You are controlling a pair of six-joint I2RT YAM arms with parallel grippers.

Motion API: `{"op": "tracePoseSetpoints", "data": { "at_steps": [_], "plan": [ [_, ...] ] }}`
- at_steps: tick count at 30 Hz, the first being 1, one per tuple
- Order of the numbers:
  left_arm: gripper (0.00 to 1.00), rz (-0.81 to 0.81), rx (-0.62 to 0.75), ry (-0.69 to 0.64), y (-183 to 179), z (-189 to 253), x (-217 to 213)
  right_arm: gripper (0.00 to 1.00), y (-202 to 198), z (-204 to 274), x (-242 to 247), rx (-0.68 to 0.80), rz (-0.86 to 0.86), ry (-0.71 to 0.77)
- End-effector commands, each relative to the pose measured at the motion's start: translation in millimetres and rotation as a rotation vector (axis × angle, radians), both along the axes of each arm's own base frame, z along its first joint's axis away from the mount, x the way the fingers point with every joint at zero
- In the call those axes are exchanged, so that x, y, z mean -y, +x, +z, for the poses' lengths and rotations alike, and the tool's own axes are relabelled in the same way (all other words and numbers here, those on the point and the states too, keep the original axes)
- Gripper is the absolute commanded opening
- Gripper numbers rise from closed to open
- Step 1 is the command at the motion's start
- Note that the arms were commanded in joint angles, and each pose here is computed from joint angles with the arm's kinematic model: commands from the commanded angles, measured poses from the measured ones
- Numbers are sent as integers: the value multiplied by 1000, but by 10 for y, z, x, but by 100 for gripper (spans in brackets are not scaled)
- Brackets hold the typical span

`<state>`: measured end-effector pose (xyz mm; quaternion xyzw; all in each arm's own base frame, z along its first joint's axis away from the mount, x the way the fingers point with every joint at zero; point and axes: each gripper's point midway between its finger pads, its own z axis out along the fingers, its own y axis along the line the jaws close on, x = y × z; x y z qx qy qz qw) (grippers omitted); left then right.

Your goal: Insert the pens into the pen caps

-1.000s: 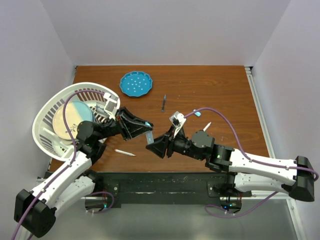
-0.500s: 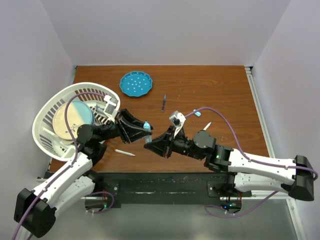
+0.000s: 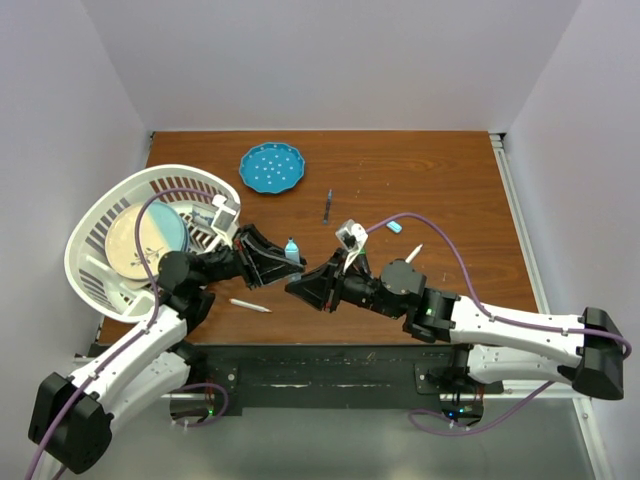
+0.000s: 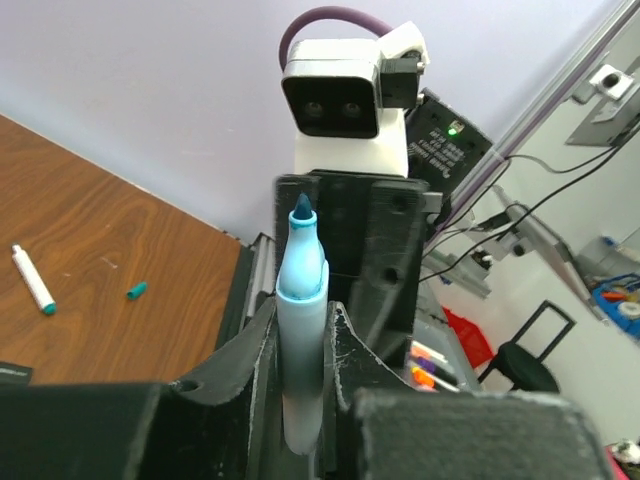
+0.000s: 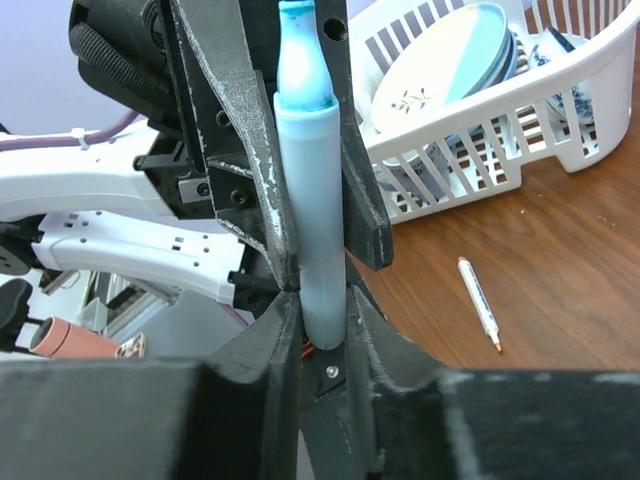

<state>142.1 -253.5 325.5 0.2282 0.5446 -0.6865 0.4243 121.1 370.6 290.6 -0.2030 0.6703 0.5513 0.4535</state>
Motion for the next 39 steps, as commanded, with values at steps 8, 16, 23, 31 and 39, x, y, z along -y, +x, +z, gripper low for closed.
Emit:
{"op": "tracePoseSetpoints", "data": {
  "at_steps": [8, 16, 23, 31, 39],
  "plan": [
    [0, 327, 99, 204, 453, 4, -164, 51, 779, -729, 1178, -297, -755, -177],
    [0, 490, 167, 369, 579, -76, -409, 46, 1356, -1124, 2119, -614, -1231, -346],
    [0, 538, 157, 475, 656, -426, -509, 47, 1708, -1223, 2482, -888, -1610, -310],
    [0, 520, 173, 482, 628, -445, -499, 50, 2145, -1799, 2688, -1222, -1772, -196],
    [0, 485, 198, 463, 559, -406, -465, 57, 2484, -2028, 2720, -1334, -1886, -104]
  ]
}}
